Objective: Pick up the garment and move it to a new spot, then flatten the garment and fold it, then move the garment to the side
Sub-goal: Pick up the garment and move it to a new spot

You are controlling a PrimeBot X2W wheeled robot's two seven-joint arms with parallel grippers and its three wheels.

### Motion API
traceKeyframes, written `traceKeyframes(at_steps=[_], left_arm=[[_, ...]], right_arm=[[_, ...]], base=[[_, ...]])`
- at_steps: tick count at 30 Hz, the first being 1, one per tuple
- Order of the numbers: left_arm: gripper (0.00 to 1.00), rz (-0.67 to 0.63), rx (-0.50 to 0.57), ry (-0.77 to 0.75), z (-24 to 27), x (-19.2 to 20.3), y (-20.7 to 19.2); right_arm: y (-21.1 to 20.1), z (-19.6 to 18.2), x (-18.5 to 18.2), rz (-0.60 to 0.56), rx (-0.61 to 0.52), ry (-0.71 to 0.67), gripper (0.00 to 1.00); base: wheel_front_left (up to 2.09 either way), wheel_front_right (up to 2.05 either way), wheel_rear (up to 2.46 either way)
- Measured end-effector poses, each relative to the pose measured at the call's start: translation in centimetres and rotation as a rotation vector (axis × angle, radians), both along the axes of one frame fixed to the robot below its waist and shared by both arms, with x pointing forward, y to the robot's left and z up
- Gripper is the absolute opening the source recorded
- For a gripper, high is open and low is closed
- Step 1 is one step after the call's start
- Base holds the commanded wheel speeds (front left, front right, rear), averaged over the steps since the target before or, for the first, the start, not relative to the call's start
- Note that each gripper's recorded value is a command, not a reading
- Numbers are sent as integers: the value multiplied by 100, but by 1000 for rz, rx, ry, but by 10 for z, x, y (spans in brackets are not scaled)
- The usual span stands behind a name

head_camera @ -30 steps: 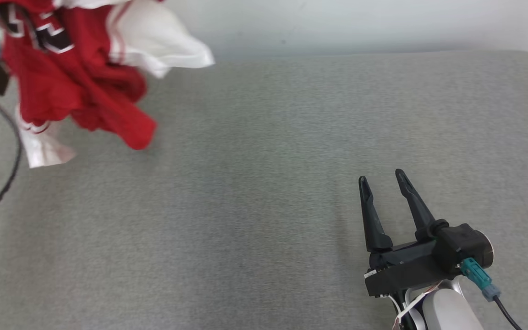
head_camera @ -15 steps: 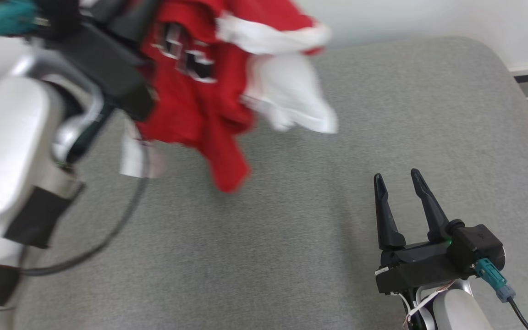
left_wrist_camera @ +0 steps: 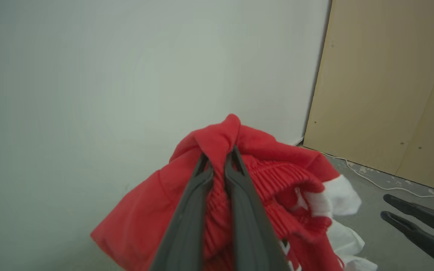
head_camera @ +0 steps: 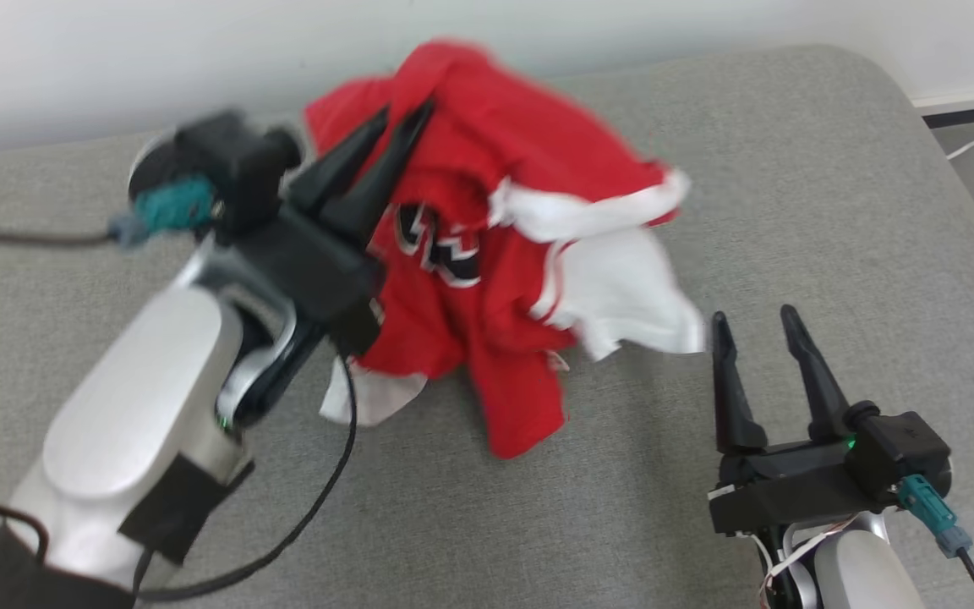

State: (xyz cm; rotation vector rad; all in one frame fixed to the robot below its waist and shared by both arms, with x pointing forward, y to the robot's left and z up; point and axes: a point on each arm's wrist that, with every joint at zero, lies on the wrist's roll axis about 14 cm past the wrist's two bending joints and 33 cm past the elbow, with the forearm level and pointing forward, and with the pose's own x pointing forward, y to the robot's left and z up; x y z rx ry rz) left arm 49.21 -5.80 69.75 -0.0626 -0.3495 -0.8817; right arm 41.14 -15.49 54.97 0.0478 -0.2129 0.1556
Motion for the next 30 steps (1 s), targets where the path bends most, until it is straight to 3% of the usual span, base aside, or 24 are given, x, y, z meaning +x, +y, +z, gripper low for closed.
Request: traceKeyframes(at_steps=[16,25,26,27,30], left_arm=[[0,209,-56,294,-133,-2,61],[0,232,41,301,-163,-11,61],[45,235,56,286,-162,-11,62],[100,242,48,276,-158,-10,62],[100,258,13,218,-137,-9,65]], right_arm=[[27,-10,9,75,-8,20,100],[38,-7,12,106,-7,11,100],[38,-6,12,108,-7,9,100],[39,-5,12,109,-7,8,100],[41,-5,12,114,-6,6,100]], base=[[0,0,0],[0,0,0],[0,0,0],[0,0,0],[0,0,0]])
